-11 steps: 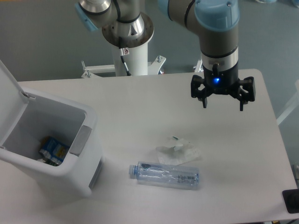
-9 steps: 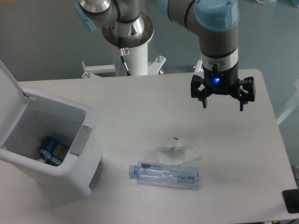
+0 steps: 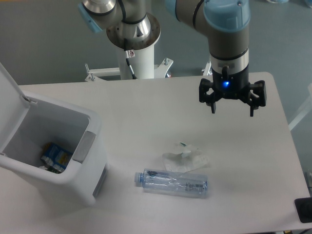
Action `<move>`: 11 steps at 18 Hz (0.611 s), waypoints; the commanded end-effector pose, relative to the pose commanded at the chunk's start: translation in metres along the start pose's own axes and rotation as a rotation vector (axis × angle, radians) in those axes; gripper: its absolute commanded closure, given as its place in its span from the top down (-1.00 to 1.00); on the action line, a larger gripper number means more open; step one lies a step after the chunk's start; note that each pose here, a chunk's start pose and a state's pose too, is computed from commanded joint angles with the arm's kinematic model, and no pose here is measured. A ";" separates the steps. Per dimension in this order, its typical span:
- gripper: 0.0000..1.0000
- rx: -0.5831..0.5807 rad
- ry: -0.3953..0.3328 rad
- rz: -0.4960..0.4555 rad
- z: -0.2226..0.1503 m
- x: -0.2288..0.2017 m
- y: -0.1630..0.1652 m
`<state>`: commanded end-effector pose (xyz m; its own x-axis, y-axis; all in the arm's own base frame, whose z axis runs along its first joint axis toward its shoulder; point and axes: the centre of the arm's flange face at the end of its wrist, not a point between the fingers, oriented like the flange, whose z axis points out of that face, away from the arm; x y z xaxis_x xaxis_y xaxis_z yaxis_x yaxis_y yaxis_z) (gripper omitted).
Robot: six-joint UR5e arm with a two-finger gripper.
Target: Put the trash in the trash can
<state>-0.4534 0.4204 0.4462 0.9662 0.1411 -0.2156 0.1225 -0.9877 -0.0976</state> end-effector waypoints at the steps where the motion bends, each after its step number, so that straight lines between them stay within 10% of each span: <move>1: 1.00 -0.003 0.009 0.002 0.012 0.006 0.003; 11: 1.00 -0.047 0.078 0.174 0.093 0.069 -0.003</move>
<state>-0.4081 0.4392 0.3408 0.9882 -0.0360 -0.1492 -0.0393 -0.9990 -0.0193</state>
